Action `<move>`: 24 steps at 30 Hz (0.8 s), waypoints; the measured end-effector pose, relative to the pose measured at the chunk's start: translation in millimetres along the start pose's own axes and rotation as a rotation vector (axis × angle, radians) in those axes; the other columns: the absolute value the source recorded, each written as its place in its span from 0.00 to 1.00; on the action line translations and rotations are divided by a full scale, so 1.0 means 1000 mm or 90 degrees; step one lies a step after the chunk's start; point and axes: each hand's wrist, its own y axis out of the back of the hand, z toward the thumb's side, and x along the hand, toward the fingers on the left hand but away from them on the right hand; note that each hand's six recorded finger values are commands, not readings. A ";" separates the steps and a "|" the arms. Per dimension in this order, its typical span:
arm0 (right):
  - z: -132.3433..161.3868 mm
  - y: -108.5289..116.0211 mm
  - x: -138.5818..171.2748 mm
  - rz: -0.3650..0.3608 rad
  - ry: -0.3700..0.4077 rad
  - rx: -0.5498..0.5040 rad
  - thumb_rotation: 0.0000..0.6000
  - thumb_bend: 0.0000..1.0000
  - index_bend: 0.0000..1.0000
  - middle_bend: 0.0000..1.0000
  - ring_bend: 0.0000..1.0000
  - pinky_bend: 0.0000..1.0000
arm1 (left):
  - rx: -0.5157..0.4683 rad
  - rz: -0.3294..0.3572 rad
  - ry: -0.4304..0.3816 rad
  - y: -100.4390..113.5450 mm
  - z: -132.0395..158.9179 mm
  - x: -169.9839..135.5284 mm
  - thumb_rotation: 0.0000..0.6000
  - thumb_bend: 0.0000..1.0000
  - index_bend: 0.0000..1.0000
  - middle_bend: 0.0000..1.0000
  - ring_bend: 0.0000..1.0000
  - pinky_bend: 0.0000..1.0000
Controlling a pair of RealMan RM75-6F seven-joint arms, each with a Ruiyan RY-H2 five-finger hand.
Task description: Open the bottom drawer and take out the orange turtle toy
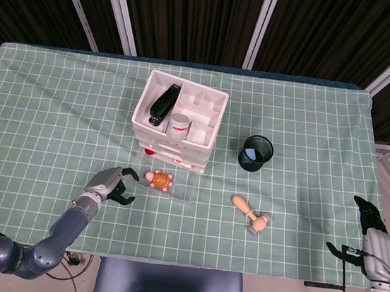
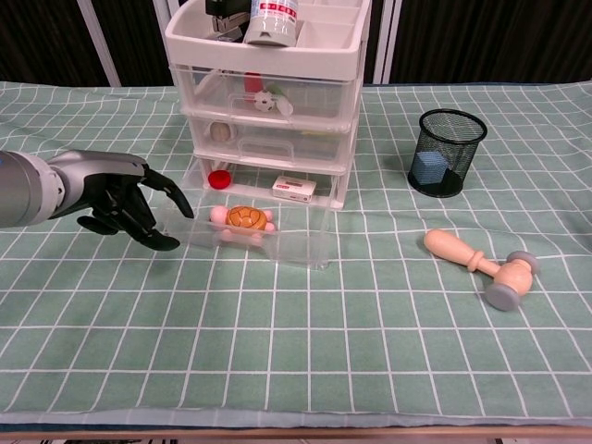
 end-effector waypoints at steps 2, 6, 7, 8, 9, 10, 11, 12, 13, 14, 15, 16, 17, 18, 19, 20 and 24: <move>0.000 0.000 0.000 0.000 0.000 0.000 1.00 0.09 0.00 0.10 0.00 0.18 | 0.011 0.009 -0.008 0.004 0.004 0.001 1.00 0.19 0.29 1.00 1.00 1.00; 0.000 0.000 0.000 0.000 -0.001 -0.001 1.00 0.09 0.00 0.10 0.00 0.18 | 0.033 0.040 -0.027 0.015 0.016 0.004 1.00 0.20 0.29 1.00 1.00 1.00; 0.000 0.000 0.000 0.001 -0.001 -0.001 1.00 0.09 0.00 0.10 0.00 0.18 | 0.040 0.052 -0.031 0.019 0.020 0.006 1.00 0.21 0.29 1.00 1.00 1.00; 0.000 0.000 0.000 0.002 0.000 -0.002 1.00 0.09 0.00 0.10 0.00 0.18 | 0.046 0.061 -0.034 0.022 0.023 0.008 1.00 0.22 0.29 1.00 1.00 1.00; 0.000 0.000 0.000 0.002 0.000 -0.002 1.00 0.09 0.00 0.10 0.00 0.18 | 0.054 0.068 -0.037 0.025 0.026 0.009 1.00 0.22 0.29 1.00 1.00 1.00; 0.000 -0.001 0.000 0.003 0.000 -0.003 1.00 0.09 0.00 0.09 0.00 0.18 | 0.064 0.077 -0.041 0.028 0.031 0.012 1.00 0.23 0.29 1.00 1.00 1.00; 0.000 -0.001 0.000 0.003 0.000 -0.003 1.00 0.09 0.00 0.09 0.00 0.18 | 0.071 0.082 -0.043 0.030 0.034 0.014 1.00 0.23 0.29 1.00 1.00 1.00; 0.001 -0.001 0.000 0.004 0.001 -0.003 1.00 0.09 0.00 0.09 0.00 0.18 | 0.078 0.087 -0.043 0.032 0.037 0.017 1.00 0.23 0.29 1.00 1.00 1.00; 0.001 -0.001 0.000 0.004 0.001 -0.003 1.00 0.09 0.00 0.09 0.00 0.18 | 0.088 0.091 -0.041 0.035 0.041 0.020 1.00 0.23 0.29 1.00 1.00 1.00; 0.001 -0.001 0.000 0.004 0.001 -0.003 1.00 0.09 0.00 0.09 0.00 0.18 | 0.096 0.093 -0.038 0.036 0.043 0.022 1.00 0.23 0.29 1.00 1.00 1.00; 0.001 -0.001 0.000 0.004 0.001 -0.003 1.00 0.09 0.00 0.09 0.00 0.18 | 0.103 0.095 -0.035 0.037 0.045 0.024 1.00 0.23 0.29 1.00 1.00 1.00; 0.001 -0.001 0.000 0.005 0.001 -0.004 1.00 0.09 0.00 0.09 0.00 0.18 | 0.112 0.095 -0.031 0.038 0.047 0.027 1.00 0.23 0.29 1.00 1.00 1.00; 0.001 -0.001 0.000 0.004 0.000 -0.004 1.00 0.09 0.00 0.09 0.00 0.18 | 0.119 0.095 -0.027 0.038 0.048 0.029 1.00 0.23 0.30 1.00 1.00 1.00; 0.001 -0.001 0.000 0.004 0.000 -0.005 1.00 0.09 0.00 0.09 0.00 0.18 | 0.126 0.094 -0.023 0.037 0.050 0.031 1.00 0.23 0.32 1.00 1.00 1.00; 0.000 -0.001 0.000 0.004 -0.001 -0.005 1.00 0.09 0.00 0.10 0.00 0.18 | 0.135 0.091 -0.018 0.036 0.052 0.034 1.00 0.23 0.32 1.00 1.00 1.00; 0.000 -0.001 0.000 0.004 -0.001 -0.005 1.00 0.09 0.00 0.09 0.00 0.18 | 0.141 0.089 -0.014 0.035 0.053 0.036 1.00 0.23 0.33 1.00 1.00 1.00; 0.000 -0.001 0.000 0.004 -0.003 -0.007 1.00 0.09 0.00 0.10 0.00 0.18 | 0.162 0.077 0.004 0.028 0.059 0.044 1.00 0.24 0.34 1.00 1.00 1.00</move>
